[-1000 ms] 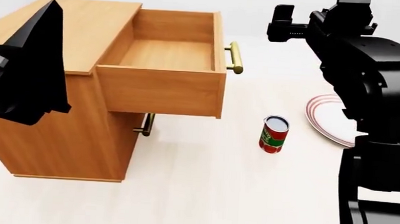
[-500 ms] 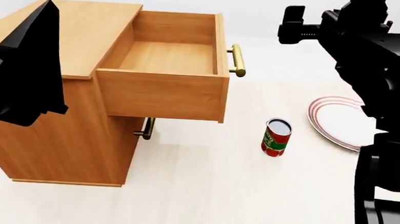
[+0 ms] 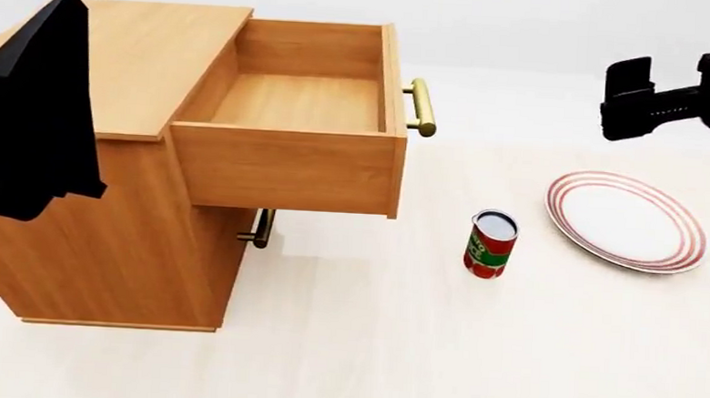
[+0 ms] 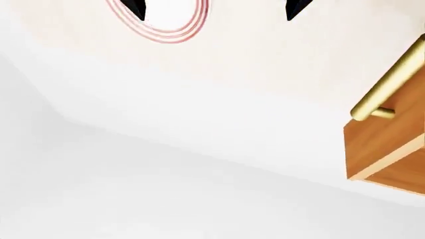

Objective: Put the bowl in the top drawer of the cabinet.

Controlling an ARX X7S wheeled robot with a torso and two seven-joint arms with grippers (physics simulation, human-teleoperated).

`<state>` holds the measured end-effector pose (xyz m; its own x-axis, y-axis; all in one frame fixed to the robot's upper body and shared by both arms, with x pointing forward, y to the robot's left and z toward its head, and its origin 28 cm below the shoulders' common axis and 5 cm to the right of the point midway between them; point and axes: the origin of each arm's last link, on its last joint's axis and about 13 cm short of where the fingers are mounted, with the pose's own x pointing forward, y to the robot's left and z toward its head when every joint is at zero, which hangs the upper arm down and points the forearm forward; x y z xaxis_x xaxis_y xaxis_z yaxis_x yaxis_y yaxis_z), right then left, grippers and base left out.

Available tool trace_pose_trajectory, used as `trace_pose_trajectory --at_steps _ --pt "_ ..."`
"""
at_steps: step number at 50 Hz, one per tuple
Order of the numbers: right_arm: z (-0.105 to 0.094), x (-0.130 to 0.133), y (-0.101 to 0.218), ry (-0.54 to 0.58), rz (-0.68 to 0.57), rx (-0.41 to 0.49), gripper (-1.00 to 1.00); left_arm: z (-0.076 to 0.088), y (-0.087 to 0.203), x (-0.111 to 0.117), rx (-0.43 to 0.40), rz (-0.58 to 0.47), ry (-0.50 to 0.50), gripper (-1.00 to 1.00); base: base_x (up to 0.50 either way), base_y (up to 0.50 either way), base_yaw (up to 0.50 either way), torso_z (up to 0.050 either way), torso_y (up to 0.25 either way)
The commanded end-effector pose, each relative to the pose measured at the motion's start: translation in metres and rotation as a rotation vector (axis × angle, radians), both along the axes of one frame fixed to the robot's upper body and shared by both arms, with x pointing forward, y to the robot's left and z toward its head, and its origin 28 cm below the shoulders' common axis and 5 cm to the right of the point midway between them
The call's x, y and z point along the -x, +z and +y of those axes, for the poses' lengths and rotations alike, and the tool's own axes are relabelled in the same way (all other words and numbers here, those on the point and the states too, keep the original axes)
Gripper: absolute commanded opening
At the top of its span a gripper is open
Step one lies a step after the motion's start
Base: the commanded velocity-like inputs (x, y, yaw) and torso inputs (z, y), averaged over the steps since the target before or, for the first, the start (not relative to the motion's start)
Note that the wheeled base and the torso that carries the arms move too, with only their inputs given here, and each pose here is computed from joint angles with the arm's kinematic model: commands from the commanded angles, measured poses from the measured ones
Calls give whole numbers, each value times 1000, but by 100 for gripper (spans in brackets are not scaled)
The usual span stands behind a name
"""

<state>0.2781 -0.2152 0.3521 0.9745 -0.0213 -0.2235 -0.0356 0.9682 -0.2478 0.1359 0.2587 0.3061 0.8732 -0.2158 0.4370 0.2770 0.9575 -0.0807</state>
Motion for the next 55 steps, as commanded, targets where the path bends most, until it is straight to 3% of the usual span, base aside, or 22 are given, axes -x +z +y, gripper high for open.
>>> trace_pose_trajectory --at_steps 1,21,55 --pt "-23 55 -12 -52 189 139 100 1 -1 1 4 0 1 100 0 0 0 0 0" --pt "-44 98 -51 -165 376 223 100 -1 -9 -1 24 29 -6 100 0 0 0 0 0" --pt "-67 117 -122 -213 605 156 100 -4 -13 0 31 42 -27 100 0 0 0 0 0"
